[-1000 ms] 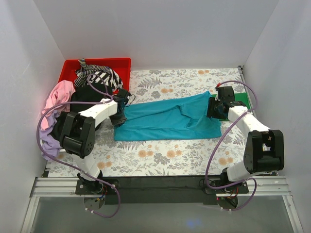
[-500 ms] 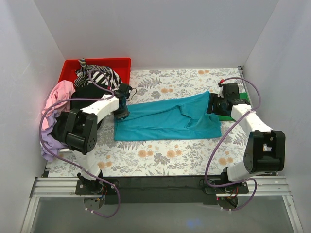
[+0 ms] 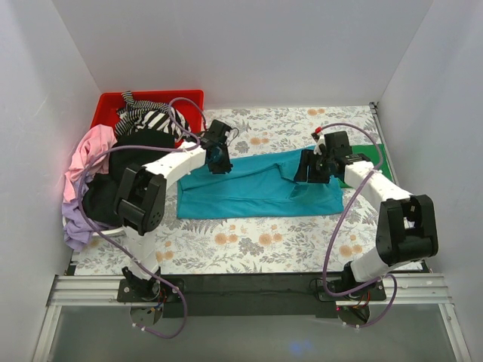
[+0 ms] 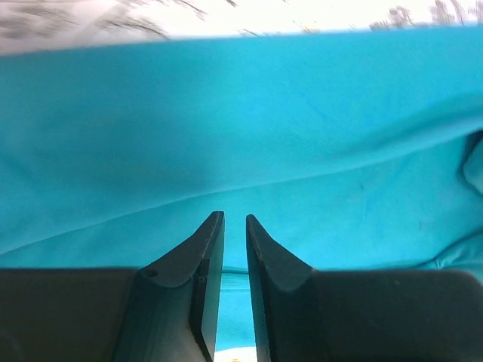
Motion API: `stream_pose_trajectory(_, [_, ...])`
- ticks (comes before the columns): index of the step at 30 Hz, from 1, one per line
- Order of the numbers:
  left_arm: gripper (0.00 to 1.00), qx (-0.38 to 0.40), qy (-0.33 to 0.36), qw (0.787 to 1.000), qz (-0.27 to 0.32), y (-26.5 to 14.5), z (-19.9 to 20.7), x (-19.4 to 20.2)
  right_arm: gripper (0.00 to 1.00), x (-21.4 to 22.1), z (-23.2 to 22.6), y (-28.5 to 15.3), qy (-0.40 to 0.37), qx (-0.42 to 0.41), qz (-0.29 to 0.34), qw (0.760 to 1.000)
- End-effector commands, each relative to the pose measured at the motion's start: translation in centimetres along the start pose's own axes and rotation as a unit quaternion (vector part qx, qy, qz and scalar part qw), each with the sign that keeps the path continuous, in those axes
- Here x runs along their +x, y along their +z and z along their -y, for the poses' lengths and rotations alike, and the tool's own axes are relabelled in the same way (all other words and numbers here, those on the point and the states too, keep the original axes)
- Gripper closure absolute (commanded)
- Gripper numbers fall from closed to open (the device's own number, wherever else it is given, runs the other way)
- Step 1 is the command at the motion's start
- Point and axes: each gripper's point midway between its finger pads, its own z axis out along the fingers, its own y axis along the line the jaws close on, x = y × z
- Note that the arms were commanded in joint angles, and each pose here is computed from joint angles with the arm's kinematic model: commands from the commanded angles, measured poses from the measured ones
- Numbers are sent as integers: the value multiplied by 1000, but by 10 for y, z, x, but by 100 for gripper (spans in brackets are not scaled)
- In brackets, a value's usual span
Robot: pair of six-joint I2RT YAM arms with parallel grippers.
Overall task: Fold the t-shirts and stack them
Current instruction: Fold the tshirt
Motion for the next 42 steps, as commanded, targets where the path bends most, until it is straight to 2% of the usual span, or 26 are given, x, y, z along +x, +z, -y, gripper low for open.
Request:
stream_pose_trajectory(1, [83, 30, 22, 999, -11, 0, 24, 6, 37, -9, -18, 7, 5, -24, 7, 1000])
stream_pose_trajectory(8, [84, 32, 26, 999, -15, 3, 26, 11, 45, 9, -25, 24, -3, -28, -20, 999])
stream_pose_trajectory(10, [84, 29, 28, 999, -12, 2, 24, 10, 51, 11, -27, 27, -7, -27, -25, 999])
stream_pose_trajectory(23, [85, 19, 34, 999, -12, 4, 19, 13, 53, 26, -16, 40, -20, 6, -54, 998])
stream_pose_trajectory(27, [85, 17, 34, 999, -17, 6, 17, 15, 66, 26, -14, 43, -21, 10, -57, 998])
stream_pose_trajectory(32, [85, 14, 37, 999, -22, 8, 16, 18, 69, 27, -12, 48, -26, 15, -61, 998])
stream_pose_trajectory(34, [85, 10, 38, 999, -24, 10, 14, 20, 74, 26, -11, 49, -27, 16, -61, 998])
stream_pose_trajectory(38, [86, 7, 38, 999, -27, 11, 12, 22, 93, 22, -12, 49, -33, 14, -58, 998])
stream_pose_trajectory(42, [86, 6, 38, 999, -27, 12, 12, 22, 99, 14, -19, 45, -41, 3, -46, 998])
